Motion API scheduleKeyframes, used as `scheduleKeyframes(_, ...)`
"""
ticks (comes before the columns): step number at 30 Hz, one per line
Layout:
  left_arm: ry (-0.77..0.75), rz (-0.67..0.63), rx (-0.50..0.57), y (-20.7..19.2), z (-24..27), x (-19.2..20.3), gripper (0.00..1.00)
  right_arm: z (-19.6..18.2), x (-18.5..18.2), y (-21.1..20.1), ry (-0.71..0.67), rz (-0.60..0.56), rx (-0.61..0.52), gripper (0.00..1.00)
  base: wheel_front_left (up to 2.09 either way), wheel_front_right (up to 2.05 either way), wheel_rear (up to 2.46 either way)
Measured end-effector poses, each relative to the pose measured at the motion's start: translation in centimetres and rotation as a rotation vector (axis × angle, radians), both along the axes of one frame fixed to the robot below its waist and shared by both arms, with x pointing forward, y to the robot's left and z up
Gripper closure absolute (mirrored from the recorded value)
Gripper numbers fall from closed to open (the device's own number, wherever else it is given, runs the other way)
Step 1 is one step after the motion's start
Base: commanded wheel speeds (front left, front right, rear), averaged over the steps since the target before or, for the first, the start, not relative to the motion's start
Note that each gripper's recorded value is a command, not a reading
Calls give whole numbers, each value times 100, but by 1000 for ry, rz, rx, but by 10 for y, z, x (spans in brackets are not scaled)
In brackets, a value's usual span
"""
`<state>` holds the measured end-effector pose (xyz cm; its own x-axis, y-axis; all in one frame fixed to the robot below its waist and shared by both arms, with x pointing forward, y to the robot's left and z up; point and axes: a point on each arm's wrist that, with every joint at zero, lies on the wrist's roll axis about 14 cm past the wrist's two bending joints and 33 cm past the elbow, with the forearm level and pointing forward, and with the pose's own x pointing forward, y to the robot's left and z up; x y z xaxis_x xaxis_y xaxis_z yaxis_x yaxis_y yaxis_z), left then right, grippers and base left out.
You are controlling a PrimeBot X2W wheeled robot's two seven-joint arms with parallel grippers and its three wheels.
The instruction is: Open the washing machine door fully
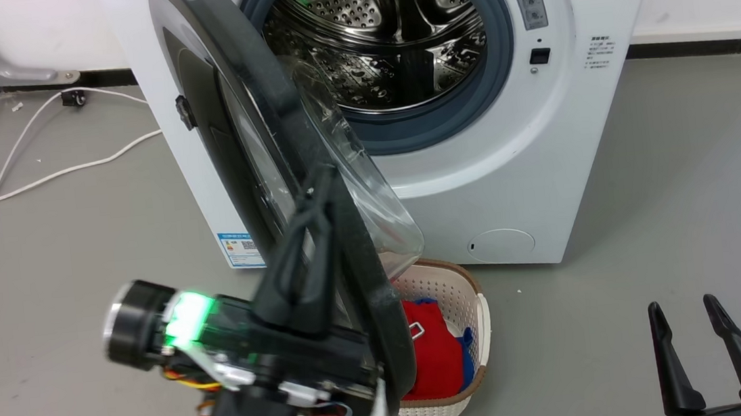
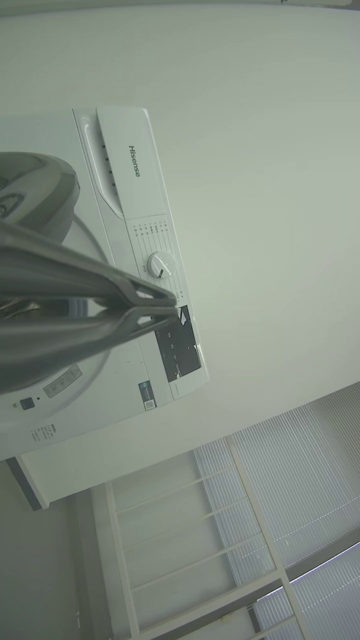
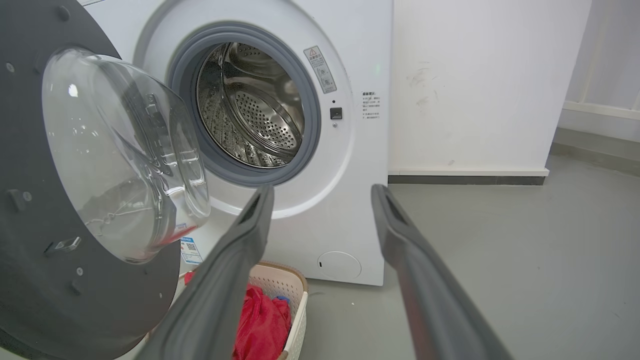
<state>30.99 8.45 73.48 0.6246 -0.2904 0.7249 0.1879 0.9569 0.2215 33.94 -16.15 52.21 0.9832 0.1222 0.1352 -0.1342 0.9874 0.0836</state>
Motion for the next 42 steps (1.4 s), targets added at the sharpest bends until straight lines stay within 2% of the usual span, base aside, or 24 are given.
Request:
scheduleKeyframes(11,205,-199,28,-54,-56,11,100,-4,6,-2,13,-8,-1,0,0,0,0)
scheduleKeyframes(23,509,-294,78,-86,-149,28,100,-11,23,0,31,-3,-11,0,0,0,0)
scheduleKeyframes(32,670,-249,69,-78,-197,31,100,-17,31,2,46,2,-11,0,0,0,0)
scheduleKeyframes(42,698,-107,3,-41,-203,34,100,-17,37,16,44,47,-5,0,0,0,0)
